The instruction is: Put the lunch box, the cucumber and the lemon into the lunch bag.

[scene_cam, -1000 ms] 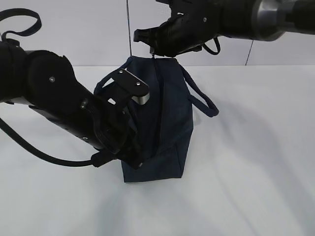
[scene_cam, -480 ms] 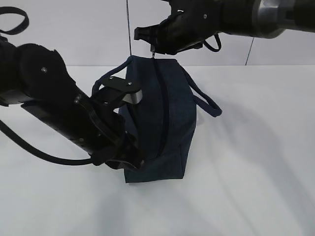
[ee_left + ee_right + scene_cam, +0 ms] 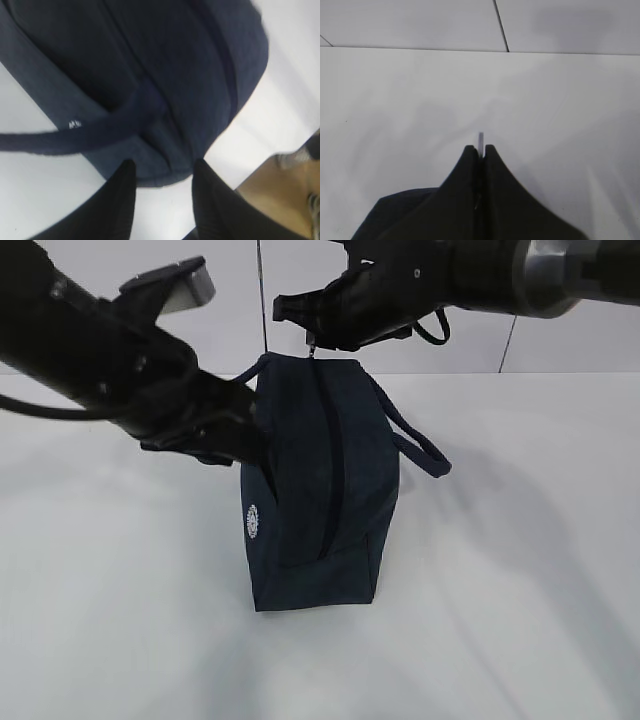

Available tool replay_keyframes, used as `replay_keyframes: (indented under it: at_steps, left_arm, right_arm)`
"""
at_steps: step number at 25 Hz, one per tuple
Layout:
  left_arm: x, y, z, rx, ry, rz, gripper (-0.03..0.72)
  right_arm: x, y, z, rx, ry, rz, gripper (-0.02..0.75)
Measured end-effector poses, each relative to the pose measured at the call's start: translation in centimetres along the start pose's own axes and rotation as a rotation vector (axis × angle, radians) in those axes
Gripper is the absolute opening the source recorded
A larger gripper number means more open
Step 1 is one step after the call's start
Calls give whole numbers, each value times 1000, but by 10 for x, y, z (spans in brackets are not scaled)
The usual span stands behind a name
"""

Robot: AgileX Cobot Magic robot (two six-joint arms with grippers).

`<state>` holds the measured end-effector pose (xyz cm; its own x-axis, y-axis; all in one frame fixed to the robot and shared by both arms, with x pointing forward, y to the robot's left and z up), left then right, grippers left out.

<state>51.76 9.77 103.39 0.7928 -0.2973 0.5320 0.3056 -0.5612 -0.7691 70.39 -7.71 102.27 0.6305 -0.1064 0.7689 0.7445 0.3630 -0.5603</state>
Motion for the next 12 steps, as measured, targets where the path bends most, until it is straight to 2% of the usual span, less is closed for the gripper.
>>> replay_keyframes:
  at_steps: [6, 12]
  left_arm:
    - [29, -15, 7, -30, -89, -103, 383]
    - [54, 0, 18, -28, -113, -121, 395]
  right_arm:
    - [0, 0, 0, 0, 0, 0, 0]
    - [-1, 0, 0, -1, 2, 6, 0]
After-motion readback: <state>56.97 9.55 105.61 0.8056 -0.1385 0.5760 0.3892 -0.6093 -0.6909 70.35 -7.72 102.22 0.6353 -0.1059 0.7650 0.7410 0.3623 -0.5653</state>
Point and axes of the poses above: a point on each arm's last joint axis where the gripper is mounted, y pointing out along that axis toward the gripper, z along the wrist's bending axis when the last joint is at zero, x = y × z, the point moved 1 cm from there along y, pointing out along that axis toward the gripper, and after that the axes turned 3 degrees about y, right-handed, at the moved point
